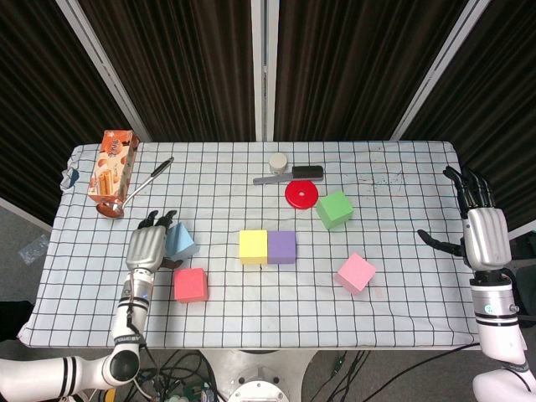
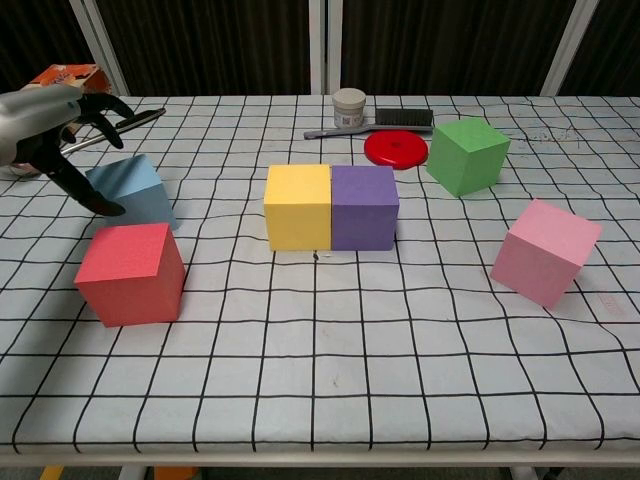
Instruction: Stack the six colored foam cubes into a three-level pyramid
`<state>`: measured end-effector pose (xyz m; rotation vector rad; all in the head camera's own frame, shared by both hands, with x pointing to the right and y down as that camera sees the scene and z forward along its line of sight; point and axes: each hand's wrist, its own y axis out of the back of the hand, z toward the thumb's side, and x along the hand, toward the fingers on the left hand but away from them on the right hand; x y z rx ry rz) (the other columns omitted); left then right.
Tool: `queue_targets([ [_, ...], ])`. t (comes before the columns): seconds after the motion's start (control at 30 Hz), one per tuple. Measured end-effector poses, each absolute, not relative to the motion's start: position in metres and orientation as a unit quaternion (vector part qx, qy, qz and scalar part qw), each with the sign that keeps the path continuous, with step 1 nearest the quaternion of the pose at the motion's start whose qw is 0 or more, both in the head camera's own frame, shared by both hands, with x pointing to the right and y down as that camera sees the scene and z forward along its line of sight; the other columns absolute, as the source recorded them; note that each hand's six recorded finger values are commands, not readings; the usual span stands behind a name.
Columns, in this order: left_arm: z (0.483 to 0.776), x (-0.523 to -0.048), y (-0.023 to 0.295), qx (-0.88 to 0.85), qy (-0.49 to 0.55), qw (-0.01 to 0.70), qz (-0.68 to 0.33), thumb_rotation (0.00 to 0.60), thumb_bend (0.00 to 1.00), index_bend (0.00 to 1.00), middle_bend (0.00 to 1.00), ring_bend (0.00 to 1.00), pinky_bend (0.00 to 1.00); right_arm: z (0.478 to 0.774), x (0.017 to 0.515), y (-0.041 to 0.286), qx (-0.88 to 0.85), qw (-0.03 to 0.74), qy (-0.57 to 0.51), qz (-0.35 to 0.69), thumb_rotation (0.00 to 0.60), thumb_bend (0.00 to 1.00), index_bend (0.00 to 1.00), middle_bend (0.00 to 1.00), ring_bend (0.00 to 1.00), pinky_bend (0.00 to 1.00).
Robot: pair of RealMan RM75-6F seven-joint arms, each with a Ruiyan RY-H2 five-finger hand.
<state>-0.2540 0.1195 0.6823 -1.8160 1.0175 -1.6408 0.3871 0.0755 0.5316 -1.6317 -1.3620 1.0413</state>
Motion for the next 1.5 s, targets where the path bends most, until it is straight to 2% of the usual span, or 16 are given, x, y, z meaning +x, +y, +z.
queue_targets([
  [0.6, 0.699, -0.268, 0.116, -0.639, 0.377, 0.24, -0.626, 0.6, 0.0, 0.12, 0.29, 0.06, 0.2, 0.547, 0.4, 0.074, -0.631, 0.371, -0.531, 0.427, 0.6, 0.03, 0.0, 0.14, 0.0, 0.0],
  [0.9, 0.689, -0.261, 0.111, -0.645, 0.384, 0.255, -0.609, 0.6, 0.14, 0.16, 0.38, 0.12, 0.21, 0.544, 0.405, 0.074, -0.625, 0.371, -0.538, 0.426, 0.6, 0.03, 0.0, 0.14, 0.0, 0.0],
  [1.13, 0.684, -0.252, 0.106, -0.666, 0.377, 0.254, -0.591, 0.6, 0.19, 0.16, 0.4, 0.13, 0.21, 0.541, 0.41, 0.077, -0.619, 0.372, -0.544, 0.427, 0.6, 0.04, 0.0, 0.14, 0.0, 0.0],
  [1.17, 0.684, -0.252, 0.106, -0.667, 0.377, 0.253, -0.59, 0.6, 0.19, 0.16, 0.4, 0.13, 0.21, 0.541, 0.41, 0.077, -0.619, 0.372, -0.543, 0.428, 0.6, 0.04, 0.0, 0.14, 0.0, 0.0],
  [1.3, 0.685, -0.253, 0.107, -0.671, 0.382, 0.248, -0.585, 0.6, 0.16, 0.13, 0.25, 0.1, 0.2, 0.543, 0.413, 0.077, -0.618, 0.369, -0.542, 0.433, 0.6, 0.04, 0.0, 0.14, 0.0, 0.0],
  [1.5, 0.686, -0.258, 0.108, -0.67, 0.387, 0.247, -0.584, 0.6, 0.11, 0.12, 0.16, 0.08, 0.2, 0.545, 0.411, 0.076, -0.621, 0.368, -0.54, 0.433, 0.6, 0.03, 0.0, 0.14, 0.0, 0.0],
])
